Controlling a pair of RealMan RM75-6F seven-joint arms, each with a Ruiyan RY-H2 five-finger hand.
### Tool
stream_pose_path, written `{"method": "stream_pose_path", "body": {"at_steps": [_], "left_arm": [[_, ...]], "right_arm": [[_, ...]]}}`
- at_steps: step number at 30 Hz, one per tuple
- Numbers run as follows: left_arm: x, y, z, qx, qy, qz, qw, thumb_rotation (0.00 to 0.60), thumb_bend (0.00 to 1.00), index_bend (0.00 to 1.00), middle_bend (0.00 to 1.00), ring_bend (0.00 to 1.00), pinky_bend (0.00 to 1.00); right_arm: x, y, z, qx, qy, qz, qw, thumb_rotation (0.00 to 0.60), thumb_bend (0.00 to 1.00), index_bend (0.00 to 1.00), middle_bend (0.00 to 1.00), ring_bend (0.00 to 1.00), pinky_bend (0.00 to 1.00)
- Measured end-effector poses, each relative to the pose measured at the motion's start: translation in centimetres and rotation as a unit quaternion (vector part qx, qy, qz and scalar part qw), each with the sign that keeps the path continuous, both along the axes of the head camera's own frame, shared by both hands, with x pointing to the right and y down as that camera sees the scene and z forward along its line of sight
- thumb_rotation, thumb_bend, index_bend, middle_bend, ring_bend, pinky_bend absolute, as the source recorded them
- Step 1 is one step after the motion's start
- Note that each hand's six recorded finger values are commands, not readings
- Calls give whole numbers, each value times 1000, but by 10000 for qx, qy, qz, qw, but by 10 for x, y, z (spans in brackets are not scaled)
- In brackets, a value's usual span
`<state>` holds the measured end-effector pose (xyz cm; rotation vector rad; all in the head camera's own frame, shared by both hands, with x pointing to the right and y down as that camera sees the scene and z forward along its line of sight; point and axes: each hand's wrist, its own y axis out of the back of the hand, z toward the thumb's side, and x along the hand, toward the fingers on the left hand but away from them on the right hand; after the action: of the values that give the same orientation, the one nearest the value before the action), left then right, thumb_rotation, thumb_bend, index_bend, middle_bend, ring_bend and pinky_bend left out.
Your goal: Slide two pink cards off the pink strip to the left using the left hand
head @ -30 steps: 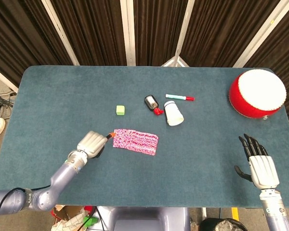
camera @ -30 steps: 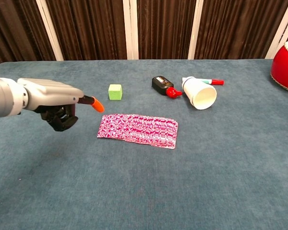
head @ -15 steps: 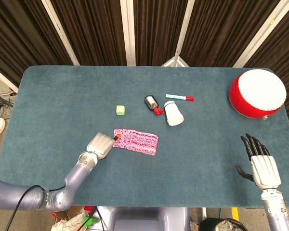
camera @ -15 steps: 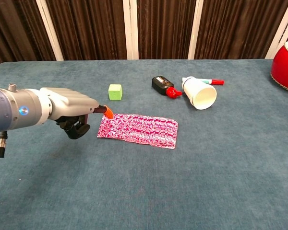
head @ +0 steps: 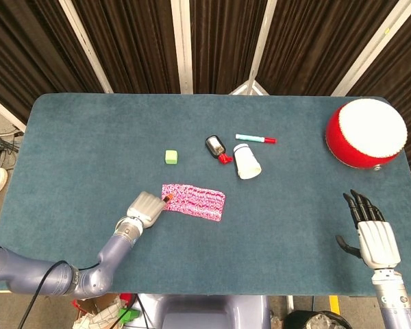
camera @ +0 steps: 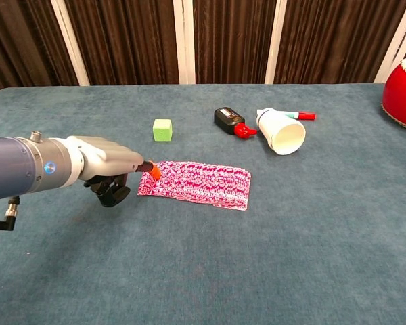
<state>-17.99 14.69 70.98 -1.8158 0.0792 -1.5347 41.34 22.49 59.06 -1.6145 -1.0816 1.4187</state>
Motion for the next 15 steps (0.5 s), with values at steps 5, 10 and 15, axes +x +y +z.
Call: {"method": "stream_pose_path", "body": {"at_steps": [5, 10, 15], "left_arm": [[-6, 1, 3, -12, -173, 28, 9998, 600, 883, 111, 828, 755, 677], [-16, 0, 6, 57, -460, 34, 9989, 600, 885, 110, 828, 755, 677], [-29, -1, 4, 110, -761, -8, 9970, 600, 888, 109, 828, 755, 677]], "right_arm": [[0, 0, -1, 2, -29, 0, 10000, 600, 277, 22, 51, 85, 189], [0, 0, -2, 21, -44, 10, 10000, 600, 277, 22, 51, 85, 189], [0, 0, -3, 26, -61, 8, 10000, 600, 278, 22, 51, 84, 189]]}}
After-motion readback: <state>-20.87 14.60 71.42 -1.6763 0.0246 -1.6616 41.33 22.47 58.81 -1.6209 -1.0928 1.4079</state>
